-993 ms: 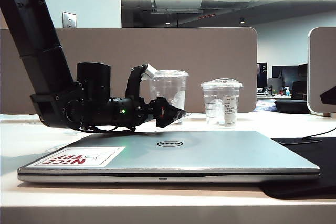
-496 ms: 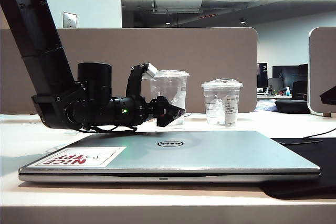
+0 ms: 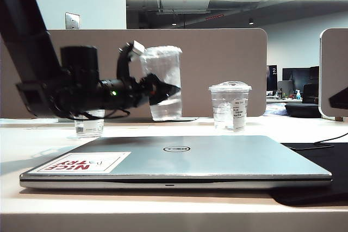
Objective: Pick up the coffee cup on the middle and place it on the left side of the laptop.
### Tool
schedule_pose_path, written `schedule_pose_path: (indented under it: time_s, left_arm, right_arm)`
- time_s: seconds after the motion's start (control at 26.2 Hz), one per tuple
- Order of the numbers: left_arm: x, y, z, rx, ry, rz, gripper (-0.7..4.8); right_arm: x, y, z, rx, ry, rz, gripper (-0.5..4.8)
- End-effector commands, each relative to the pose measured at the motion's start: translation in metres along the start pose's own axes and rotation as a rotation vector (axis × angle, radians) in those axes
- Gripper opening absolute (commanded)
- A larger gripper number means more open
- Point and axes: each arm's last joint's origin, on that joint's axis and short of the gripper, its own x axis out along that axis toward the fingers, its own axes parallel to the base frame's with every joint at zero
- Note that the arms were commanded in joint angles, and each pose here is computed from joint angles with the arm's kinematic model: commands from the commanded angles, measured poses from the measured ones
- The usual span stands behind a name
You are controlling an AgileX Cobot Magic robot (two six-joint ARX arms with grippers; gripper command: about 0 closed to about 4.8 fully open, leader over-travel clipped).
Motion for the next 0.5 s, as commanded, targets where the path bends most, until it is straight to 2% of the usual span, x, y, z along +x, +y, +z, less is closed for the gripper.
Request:
schedule_pose_path:
  time_s: [0.04, 0.15, 0.23, 0.38, 0.5]
  left_arm:
    - [-0.014, -0.004, 0.019, 0.055, -0.022, 0.012, 3.8]
    - [-0.032, -0.01, 0.033, 0.091, -0.02, 0.036, 3.81]
    - [-0.058, -0.021, 0.043, 0.085, -0.003, 0.069, 3.81]
    - [-0.092, -0.034, 0.046, 0.099, 0.032, 0.144, 3.81]
    - [-0.136, -0.051, 0.045, 0.08, 0.079, 0.233, 3.81]
  right_arm:
    - [0.0, 0.007, 0.0, -0.015, -0.015, 0.063, -0.05]
    - [-0.001, 0.015, 0.0, -0.033, -0.015, 0.137, -0.05]
    - [-0.003, 0.025, 0.0, -0.055, -0.015, 0.225, -0.05]
    - [-0.006, 0.034, -0.001, -0.076, -0.015, 0.318, -0.05]
    - [-0.009, 0.042, -0.002, -0.095, -0.016, 0.396, -0.05]
